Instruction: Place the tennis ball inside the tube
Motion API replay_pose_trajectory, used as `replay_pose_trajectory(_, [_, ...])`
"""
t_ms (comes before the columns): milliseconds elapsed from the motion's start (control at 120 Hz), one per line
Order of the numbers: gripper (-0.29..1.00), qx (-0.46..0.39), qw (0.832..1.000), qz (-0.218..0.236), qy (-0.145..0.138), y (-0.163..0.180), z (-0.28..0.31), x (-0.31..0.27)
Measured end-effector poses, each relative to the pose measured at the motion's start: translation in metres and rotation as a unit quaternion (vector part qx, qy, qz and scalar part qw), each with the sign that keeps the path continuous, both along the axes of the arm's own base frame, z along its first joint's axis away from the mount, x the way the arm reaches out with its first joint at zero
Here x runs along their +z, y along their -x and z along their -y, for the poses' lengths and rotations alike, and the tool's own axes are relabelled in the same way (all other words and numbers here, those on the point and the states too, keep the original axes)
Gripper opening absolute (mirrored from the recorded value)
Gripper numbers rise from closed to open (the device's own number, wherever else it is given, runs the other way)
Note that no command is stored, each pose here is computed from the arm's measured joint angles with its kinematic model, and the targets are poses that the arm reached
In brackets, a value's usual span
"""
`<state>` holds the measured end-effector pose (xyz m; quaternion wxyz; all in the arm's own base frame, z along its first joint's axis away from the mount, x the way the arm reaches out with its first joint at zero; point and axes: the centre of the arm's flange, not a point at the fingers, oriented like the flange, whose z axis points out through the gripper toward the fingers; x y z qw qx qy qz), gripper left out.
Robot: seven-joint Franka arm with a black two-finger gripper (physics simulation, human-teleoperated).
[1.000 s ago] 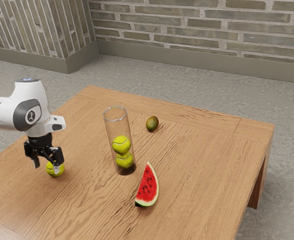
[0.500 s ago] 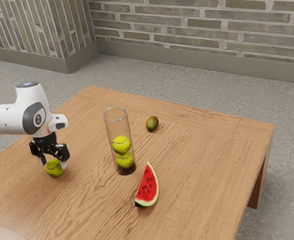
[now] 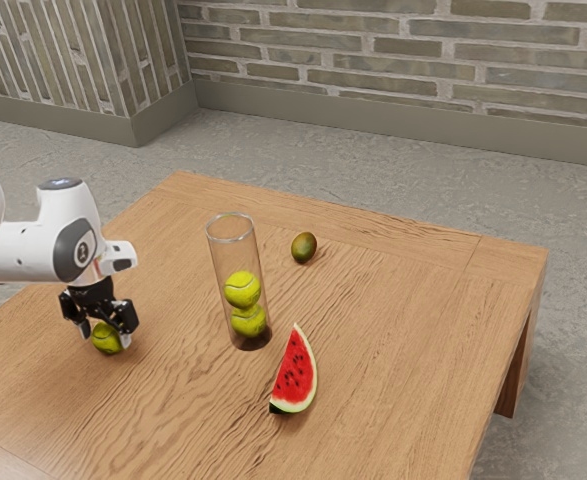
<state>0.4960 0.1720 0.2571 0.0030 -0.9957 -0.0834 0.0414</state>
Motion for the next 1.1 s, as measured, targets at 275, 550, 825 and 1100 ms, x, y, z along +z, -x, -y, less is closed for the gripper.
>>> replay_pose_trajectory(275, [0.68,0.007,1.0,0.004,0.004,0.001,-0.002,-0.008])
replay_pose_trajectory(550, [0.51,0.0,1.0,0.009,0.003,-0.001,0.002,-0.008])
replay_pose_trajectory(825, [0.44,-0.003,1.0,0.011,0.001,-0.002,0.003,-0.007])
replay_pose_trajectory(1100, [0.37,-0.015,0.999,0.046,0.006,-0.011,0.017,0.028])
